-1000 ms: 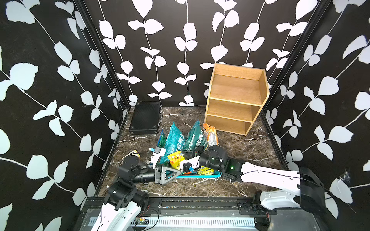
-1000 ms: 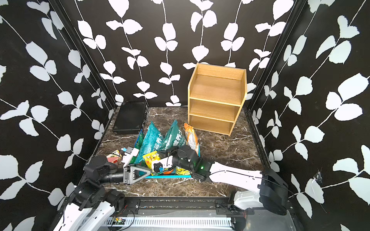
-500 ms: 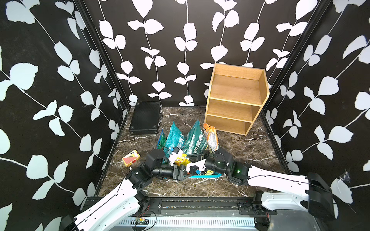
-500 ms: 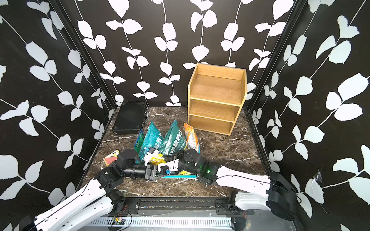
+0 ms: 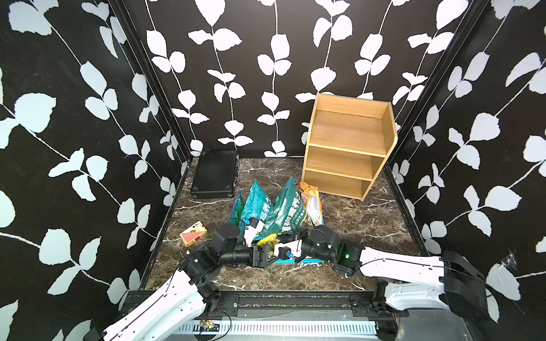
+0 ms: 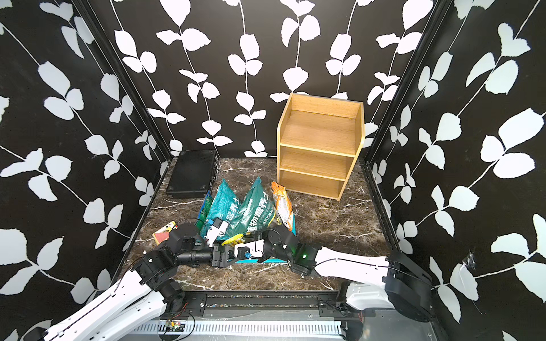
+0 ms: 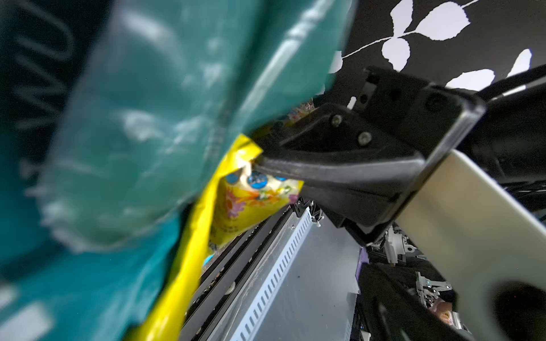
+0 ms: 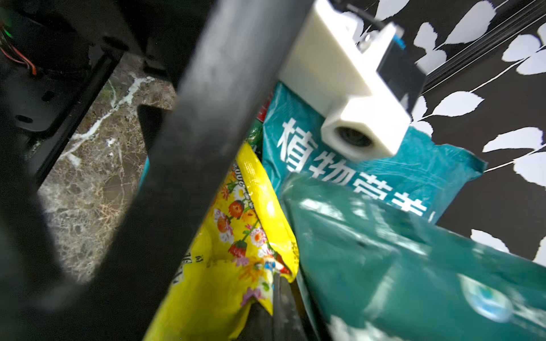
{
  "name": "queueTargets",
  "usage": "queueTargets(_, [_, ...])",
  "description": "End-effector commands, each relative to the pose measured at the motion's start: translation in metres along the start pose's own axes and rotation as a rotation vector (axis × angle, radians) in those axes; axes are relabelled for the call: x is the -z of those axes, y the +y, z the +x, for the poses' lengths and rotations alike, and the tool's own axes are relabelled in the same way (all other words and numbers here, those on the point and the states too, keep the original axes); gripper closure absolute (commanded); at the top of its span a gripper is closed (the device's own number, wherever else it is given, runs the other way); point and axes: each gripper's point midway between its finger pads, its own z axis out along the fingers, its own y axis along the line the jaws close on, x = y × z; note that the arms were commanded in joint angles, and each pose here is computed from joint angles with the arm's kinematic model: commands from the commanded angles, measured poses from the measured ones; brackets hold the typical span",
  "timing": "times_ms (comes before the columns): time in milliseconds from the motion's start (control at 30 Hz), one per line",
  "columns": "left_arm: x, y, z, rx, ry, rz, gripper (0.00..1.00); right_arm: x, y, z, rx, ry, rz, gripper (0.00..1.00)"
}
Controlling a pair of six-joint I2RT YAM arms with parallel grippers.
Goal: Take down the fertilizer bag from the shelf
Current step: Place the fertilizer bag in the storage box, then reset both arms
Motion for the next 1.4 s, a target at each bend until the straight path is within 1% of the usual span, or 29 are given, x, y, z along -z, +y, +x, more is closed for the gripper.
queueTargets(0, [0.006,0.004,-0.004,-0.029,-0.043,-0.026,0.01,-0.002,0.001,0.009,-0.053,0.003,0.046,1.0])
queueTargets(133, [0.013,-0.004,-0.005,-0.054,-0.062,-0.007,0.01,-0.003,0.016,0.022,-0.095,0.035,0.005,1.0])
queueTargets(267, [0.027,-0.021,-0.01,-0.105,-0.078,0.011,0.01,-0.005,0.029,0.027,-0.139,0.055,-0.04,1.0])
queueTargets(333, [0.035,-0.03,-0.013,-0.134,-0.092,0.009,0.01,-0.005,0.034,0.03,-0.151,0.072,-0.046,1.0])
queueTargets(367, [0.041,-0.034,-0.017,-0.15,-0.108,0.0,0.01,-0.004,0.03,0.026,-0.156,0.066,-0.032,0.98])
queueTargets(400, [0.048,-0.038,-0.022,-0.168,-0.135,-0.016,0.01,-0.001,0.024,0.019,-0.163,0.043,-0.015,0.74])
queueTargets(433, [0.055,-0.039,-0.028,-0.184,-0.168,-0.042,0.01,0.003,0.015,0.008,-0.168,0.016,0.006,0.59])
queueTargets(467, [0.065,-0.039,-0.035,-0.2,-0.215,-0.084,0.01,0.01,0.004,-0.004,-0.177,-0.013,0.033,0.46])
queueTargets(500, [0.077,-0.038,-0.044,-0.21,-0.272,-0.137,0.01,0.019,-0.009,-0.016,-0.19,-0.044,0.064,0.35])
queueTargets(533, [0.088,-0.036,-0.052,-0.219,-0.323,-0.182,0.01,0.027,-0.02,-0.027,-0.197,-0.074,0.091,0.03])
queueTargets(567, [0.1,-0.036,-0.061,-0.237,-0.388,-0.223,0.01,0.036,-0.03,-0.038,-0.199,-0.101,0.112,0.01])
queueTargets(667, [0.14,-0.044,-0.085,-0.287,-0.581,-0.302,0.01,0.068,-0.063,-0.073,-0.204,-0.163,0.161,0.01])
queueTargets(733, [0.169,-0.04,-0.097,-0.291,-0.709,-0.391,0.01,0.093,-0.087,-0.091,-0.232,-0.191,0.224,0.01])
queueTargets(767, [0.184,-0.033,-0.102,-0.281,-0.774,-0.456,0.01,0.109,-0.101,-0.096,-0.257,-0.204,0.276,0.01])
queueTargets(833, [0.201,-0.023,-0.113,-0.299,-0.887,-0.547,0.01,0.142,-0.128,-0.097,-0.318,-0.208,0.417,0.01])
queueTargets(867, [0.209,-0.018,-0.117,-0.312,-0.93,-0.602,0.01,0.16,-0.141,-0.09,-0.351,-0.197,0.51,0.01])
queueTargets(933, [0.229,0.006,-0.121,-0.268,-1.006,-0.781,0.01,0.196,-0.166,-0.064,-0.433,-0.141,0.74,0.01])
queueTargets(1000, [0.245,0.028,-0.128,-0.227,-1.1,-0.969,0.01,0.233,-0.182,-0.022,-0.522,-0.053,0.998,0.0])
queueTargets(1067, [0.246,0.041,-0.138,-0.235,-1.17,-1.077,0.01,0.252,-0.182,0.018,-0.567,0.03,1.138,0.0])
queueTargets(1167, [0.261,0.076,-0.141,-0.14,-1.298,-1.307,0.01,0.269,-0.179,0.076,-0.647,0.17,1.297,0.0])
queueTargets(1233, [0.258,0.099,-0.144,-0.161,-1.288,-1.421,0.01,0.275,-0.176,0.116,-0.688,0.278,1.368,0.0])
queueTargets(1267, [0.254,0.111,-0.147,-0.191,-1.264,-1.474,0.01,0.279,-0.175,0.139,-0.714,0.331,1.411,0.0])
queueTargets(1300, [0.25,0.126,-0.146,-0.207,-1.225,-1.53,0.01,0.284,-0.174,0.162,-0.748,0.38,1.442,0.0])
queueTargets(1367, [0.244,0.16,-0.14,-0.192,-1.143,-1.638,0.01,0.29,-0.169,0.203,-0.814,0.45,1.477,0.0])
